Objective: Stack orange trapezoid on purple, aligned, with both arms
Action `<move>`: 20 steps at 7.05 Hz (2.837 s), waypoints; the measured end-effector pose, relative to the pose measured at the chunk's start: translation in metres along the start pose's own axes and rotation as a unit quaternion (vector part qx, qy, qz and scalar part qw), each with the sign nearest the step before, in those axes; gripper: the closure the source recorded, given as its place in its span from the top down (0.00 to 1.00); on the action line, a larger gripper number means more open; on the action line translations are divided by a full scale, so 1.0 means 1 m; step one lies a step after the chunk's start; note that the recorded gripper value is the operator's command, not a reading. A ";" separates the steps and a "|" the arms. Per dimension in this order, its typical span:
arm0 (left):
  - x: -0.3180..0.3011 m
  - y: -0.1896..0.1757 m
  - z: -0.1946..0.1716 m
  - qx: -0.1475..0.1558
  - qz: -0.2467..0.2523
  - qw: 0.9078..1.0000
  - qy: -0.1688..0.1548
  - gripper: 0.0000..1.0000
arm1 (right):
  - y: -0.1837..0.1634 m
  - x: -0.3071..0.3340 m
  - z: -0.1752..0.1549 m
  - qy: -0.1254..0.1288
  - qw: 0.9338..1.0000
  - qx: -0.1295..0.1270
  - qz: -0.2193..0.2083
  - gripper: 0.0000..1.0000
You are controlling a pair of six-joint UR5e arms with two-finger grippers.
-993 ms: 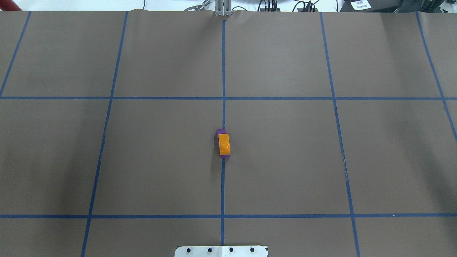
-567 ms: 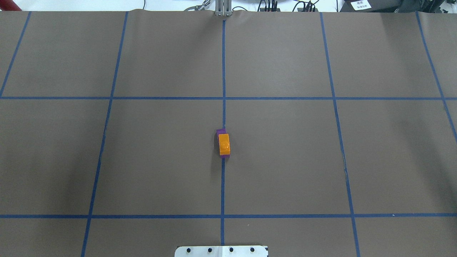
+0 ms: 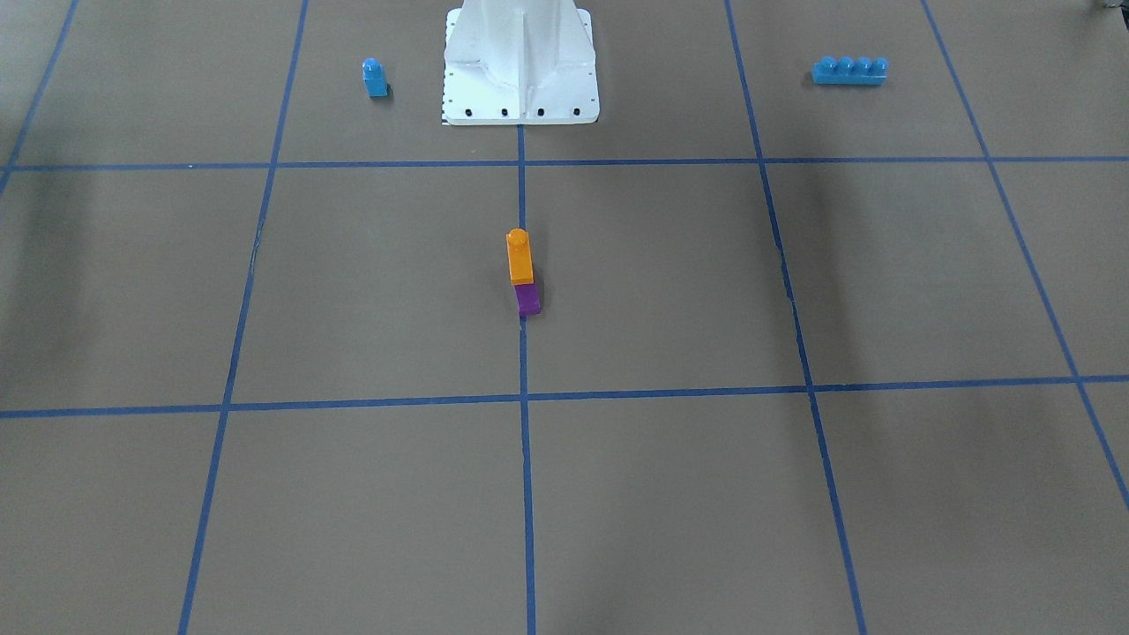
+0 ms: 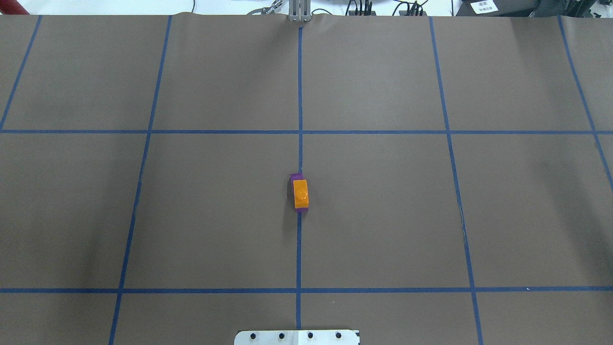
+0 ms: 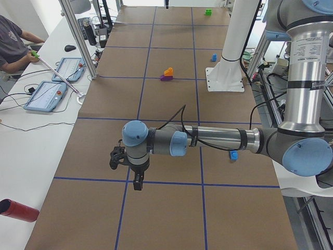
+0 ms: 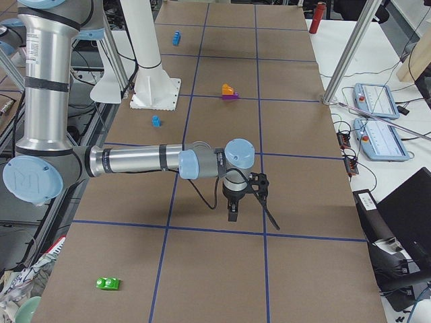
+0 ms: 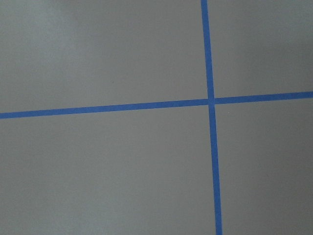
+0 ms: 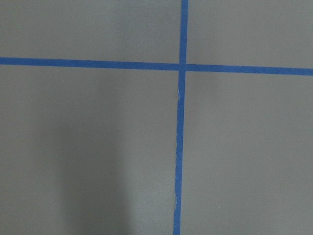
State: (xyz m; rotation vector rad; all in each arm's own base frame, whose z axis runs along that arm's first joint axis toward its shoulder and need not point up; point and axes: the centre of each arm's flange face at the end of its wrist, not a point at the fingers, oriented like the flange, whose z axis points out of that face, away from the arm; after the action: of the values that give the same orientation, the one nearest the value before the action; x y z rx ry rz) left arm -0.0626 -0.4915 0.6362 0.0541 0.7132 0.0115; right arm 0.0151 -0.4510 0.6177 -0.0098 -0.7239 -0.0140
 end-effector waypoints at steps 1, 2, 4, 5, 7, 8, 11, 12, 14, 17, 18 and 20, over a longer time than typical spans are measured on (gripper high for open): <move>0.011 -0.002 0.002 -0.003 0.004 1.000 0.000 1.00 | 0.000 0.001 0.002 -0.003 1.000 -0.002 0.001 1.00; 0.019 -0.003 0.000 -0.003 0.007 1.000 -0.002 1.00 | -0.002 0.002 0.003 -0.002 1.000 -0.003 0.001 1.00; 0.021 -0.004 0.004 -0.007 0.007 1.000 -0.002 1.00 | -0.004 0.004 0.005 0.000 1.000 -0.004 0.003 1.00; 0.020 -0.003 0.010 -0.011 0.009 1.000 -0.001 1.00 | -0.004 0.006 0.006 0.002 1.000 -0.005 0.006 1.00; 0.026 -0.001 0.026 -0.025 0.016 1.000 0.000 1.00 | 0.000 0.010 0.010 0.004 1.000 -0.009 0.013 1.00; 0.030 0.001 0.035 -0.036 0.018 0.999 0.000 1.00 | 0.002 0.012 0.011 0.004 1.000 -0.011 0.014 1.00; 0.034 0.002 0.041 -0.041 0.021 0.999 0.006 1.00 | 0.005 0.015 0.015 0.005 1.000 -0.015 0.018 1.00; 0.040 0.002 0.038 -0.040 0.023 0.999 0.025 1.00 | 0.004 0.016 0.016 0.005 1.000 -0.016 0.018 1.00; 0.053 0.002 0.029 -0.033 0.031 0.997 0.058 1.00 | -0.001 0.015 0.014 0.010 1.000 -0.013 0.016 1.00; 0.060 -0.004 0.014 -0.014 0.045 0.998 0.049 1.00 | -0.011 0.008 0.005 0.021 1.000 -0.001 0.006 1.00; 0.061 -0.006 0.011 -0.010 0.045 0.998 0.045 1.00 | -0.012 0.007 0.004 0.022 1.000 0.001 0.005 1.00; 0.060 -0.006 0.010 -0.006 0.045 0.998 0.043 1.00 | -0.016 0.005 0.002 0.022 1.000 0.004 0.003 1.00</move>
State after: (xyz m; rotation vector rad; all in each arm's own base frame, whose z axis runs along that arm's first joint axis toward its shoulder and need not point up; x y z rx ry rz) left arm -0.0111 -0.4959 0.6044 0.0741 0.7958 0.1053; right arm 0.0173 -0.4666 0.6220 -0.0045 -0.6808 -0.0052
